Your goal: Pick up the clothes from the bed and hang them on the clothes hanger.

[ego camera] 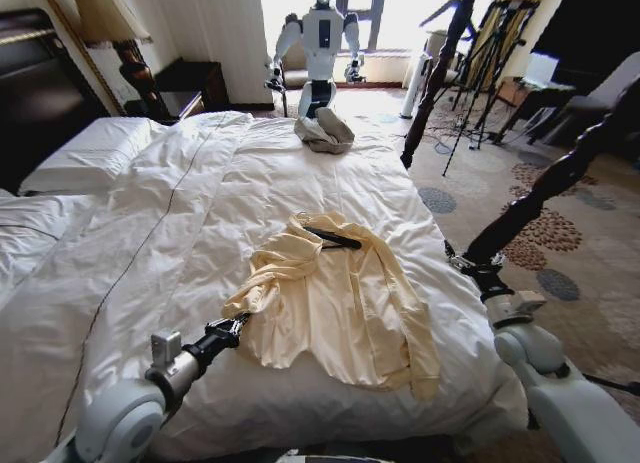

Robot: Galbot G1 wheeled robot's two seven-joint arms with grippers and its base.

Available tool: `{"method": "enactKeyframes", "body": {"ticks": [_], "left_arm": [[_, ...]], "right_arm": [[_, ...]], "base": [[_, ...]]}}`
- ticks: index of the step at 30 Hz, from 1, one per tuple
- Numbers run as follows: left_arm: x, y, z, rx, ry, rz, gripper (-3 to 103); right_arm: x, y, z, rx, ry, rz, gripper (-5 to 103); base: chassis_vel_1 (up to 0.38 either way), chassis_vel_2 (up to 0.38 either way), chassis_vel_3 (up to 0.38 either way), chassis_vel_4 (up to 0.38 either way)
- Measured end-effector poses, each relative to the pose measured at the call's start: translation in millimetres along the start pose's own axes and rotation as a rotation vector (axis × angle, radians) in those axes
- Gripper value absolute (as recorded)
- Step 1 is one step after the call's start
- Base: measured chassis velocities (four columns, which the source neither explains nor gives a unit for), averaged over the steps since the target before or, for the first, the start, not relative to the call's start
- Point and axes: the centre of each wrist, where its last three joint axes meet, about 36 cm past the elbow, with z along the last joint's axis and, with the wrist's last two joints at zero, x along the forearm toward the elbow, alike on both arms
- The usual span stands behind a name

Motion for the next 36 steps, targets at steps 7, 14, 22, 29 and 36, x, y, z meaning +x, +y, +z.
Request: {"method": "enactKeyframes", "body": {"ticks": [7, 14, 22, 29, 36], "left_arm": [[-2, 13.5, 27, -0.151, 0.023, -0.078, 0], [-8, 13.9, 37, -0.126, 0.029, -0.067, 0], [-12, 15.1, 50, -0.103, 0.045, -0.075, -1], [-16, 11.5, 60, -0.109, 0.052, -0.083, 21], [-17, 11.9, 63, -0.100, 0.036, -0.084, 49]], "right_arm": [[0, -2, 2, 0.000, -0.001, -0.003, 100], [4, -8, 1, 0.006, -0.001, 0.005, 100], [4, -13, -2, 0.012, -0.004, 0.009, 100], [6, -15, -3, 0.015, -0.003, 0.011, 100], [6, -16, -2, 0.015, -0.001, 0.011, 100]], "base": [[0.000, 0.000, 0.000, 0.000], [0.000, 0.000, 0.000, 0.000], [0.000, 0.000, 0.000, 0.000], [0.000, 0.000, 0.000, 0.000], [0.000, 0.000, 0.000, 0.000]]}}
